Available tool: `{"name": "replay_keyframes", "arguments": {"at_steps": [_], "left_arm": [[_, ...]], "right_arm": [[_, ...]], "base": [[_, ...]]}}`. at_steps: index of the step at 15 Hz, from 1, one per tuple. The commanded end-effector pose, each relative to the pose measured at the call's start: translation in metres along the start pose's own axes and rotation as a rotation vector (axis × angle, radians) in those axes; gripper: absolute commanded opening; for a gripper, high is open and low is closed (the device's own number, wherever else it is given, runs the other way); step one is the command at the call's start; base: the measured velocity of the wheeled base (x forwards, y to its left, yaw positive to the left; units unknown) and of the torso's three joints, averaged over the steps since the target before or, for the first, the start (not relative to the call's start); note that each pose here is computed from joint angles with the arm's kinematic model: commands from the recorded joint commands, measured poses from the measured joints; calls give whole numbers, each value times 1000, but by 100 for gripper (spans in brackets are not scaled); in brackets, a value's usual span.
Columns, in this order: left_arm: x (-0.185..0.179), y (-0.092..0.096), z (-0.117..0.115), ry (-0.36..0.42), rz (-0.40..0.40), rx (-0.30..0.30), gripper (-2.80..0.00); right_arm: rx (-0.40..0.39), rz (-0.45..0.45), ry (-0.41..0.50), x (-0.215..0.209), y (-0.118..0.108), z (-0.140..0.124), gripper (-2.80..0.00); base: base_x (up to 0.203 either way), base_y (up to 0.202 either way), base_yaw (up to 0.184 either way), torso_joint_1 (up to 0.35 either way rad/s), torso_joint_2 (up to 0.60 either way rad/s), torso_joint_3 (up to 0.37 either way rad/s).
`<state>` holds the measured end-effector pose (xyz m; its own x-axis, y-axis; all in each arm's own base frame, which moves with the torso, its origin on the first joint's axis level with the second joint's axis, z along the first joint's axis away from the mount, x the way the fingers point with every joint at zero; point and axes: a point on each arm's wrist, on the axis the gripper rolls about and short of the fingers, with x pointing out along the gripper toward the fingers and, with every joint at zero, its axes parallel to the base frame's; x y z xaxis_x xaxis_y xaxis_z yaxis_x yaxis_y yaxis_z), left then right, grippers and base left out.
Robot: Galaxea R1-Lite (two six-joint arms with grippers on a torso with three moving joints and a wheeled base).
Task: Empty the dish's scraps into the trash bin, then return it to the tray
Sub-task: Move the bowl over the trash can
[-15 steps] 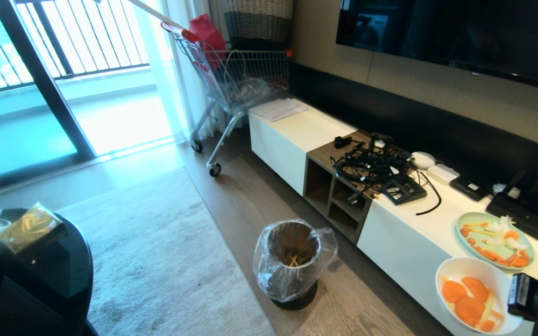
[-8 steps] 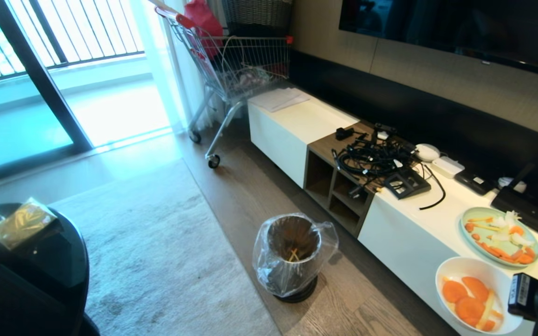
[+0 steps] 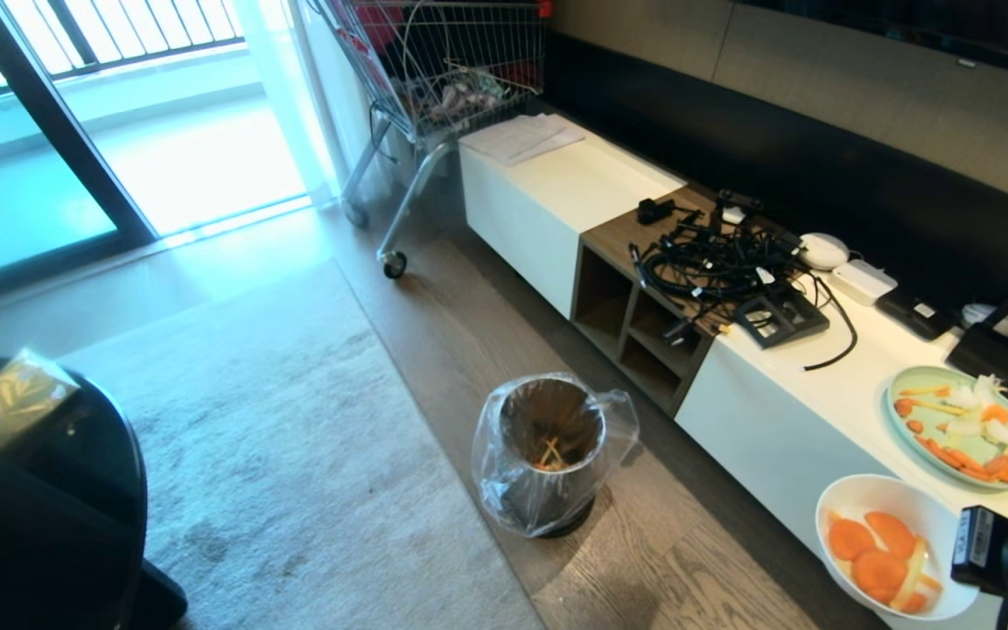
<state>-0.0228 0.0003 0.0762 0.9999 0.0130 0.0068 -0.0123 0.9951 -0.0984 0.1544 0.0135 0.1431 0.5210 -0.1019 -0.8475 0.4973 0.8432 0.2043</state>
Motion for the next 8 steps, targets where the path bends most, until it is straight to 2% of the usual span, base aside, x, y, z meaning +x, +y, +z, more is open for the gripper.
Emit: {"name": "replay_keyframes", "arguments": {"at_steps": [1, 8], "left_arm": [[0, 0, 0, -1, 1, -1, -280], [0, 0, 0, -1, 1, -1, -280]], "right_arm": [[5, 5, -7, -2, -1, 0, -280], [22, 105, -110, -4, 10, 9, -280]], "base": [[0, 0, 0, -1, 1, -199], [0, 0, 0, 1, 2, -199]]}}
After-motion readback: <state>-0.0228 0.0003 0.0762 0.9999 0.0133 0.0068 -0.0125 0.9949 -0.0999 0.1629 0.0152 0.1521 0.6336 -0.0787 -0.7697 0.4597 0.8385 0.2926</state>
